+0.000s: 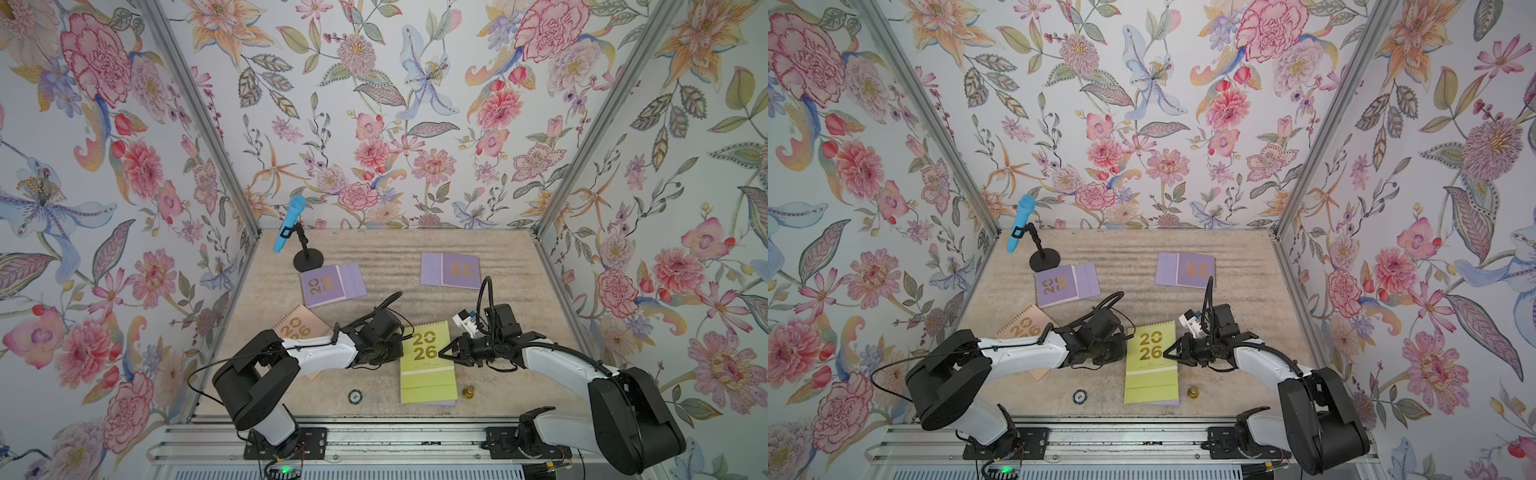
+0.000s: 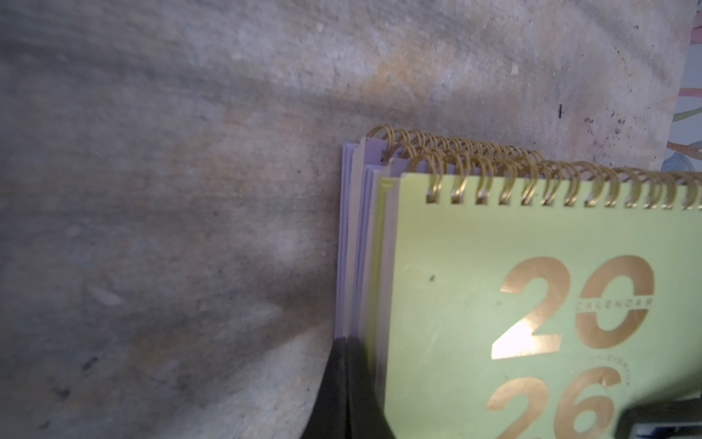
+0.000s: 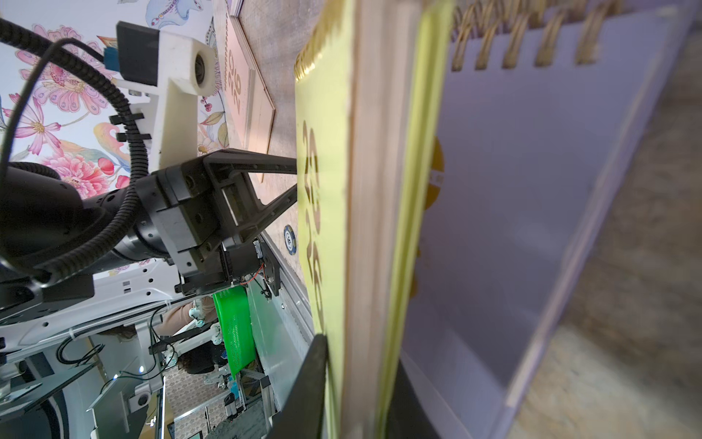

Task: Stack the calendars
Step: Place the calendar at the calendar.

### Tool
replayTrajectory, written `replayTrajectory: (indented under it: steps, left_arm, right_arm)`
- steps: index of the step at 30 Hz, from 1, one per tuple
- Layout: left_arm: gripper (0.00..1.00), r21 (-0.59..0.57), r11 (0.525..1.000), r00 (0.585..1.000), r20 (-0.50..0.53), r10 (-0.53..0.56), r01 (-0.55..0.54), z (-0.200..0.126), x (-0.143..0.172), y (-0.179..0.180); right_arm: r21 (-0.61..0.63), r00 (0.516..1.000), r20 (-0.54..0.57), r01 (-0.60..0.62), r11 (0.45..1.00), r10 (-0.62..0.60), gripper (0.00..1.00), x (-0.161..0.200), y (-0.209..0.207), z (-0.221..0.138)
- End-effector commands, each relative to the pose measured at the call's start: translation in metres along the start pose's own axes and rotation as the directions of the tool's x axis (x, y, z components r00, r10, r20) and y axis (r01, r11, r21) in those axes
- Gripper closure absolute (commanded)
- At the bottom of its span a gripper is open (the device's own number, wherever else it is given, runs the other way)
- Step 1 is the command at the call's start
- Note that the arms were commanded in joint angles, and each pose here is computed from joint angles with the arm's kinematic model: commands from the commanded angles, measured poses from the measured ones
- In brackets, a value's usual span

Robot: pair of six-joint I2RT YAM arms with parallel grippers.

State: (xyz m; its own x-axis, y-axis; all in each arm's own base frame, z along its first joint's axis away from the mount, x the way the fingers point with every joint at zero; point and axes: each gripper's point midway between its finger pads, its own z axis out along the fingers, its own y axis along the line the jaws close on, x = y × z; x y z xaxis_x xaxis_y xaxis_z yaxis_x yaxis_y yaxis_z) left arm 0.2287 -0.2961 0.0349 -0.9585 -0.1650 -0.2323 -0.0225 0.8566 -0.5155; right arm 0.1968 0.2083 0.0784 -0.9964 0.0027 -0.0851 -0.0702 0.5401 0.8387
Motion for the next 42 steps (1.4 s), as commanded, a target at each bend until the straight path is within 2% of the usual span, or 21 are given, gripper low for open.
replayTrajectory:
  steps: [1, 14, 20, 42]
  left_arm:
    - [1.0, -0.032, 0.999, 1.0, -0.009, -0.001, 0.001, 0.003, 0.009, 0.009]
    - [1.0, -0.034, 0.999, 1.0, -0.018, 0.004, -0.004, 0.004, 0.012, 0.011]
    - [1.0, -0.038, 0.999, 1.0, -0.021, 0.003, -0.004, 0.004, 0.013, 0.013]
    - [1.0, -0.06, 0.998, 1.0, -0.016, 0.004, -0.005, -0.001, 0.006, 0.026]
  right_arm:
    - [0.031, 1.0, -0.002, -0.002, 1.0, 0.002, 0.79, 0.002, -0.01, 0.001]
    - [0.09, 0.999, -0.008, -0.037, 0.995, 0.037, 0.74, 0.001, -0.023, 0.004]
    - [0.121, 0.999, -0.011, -0.049, 0.991, 0.05, 0.66, 0.001, -0.029, 0.005]
    - [0.216, 0.997, -0.002, -0.071, 0.974, 0.073, 0.5, -0.003, -0.039, -0.001]
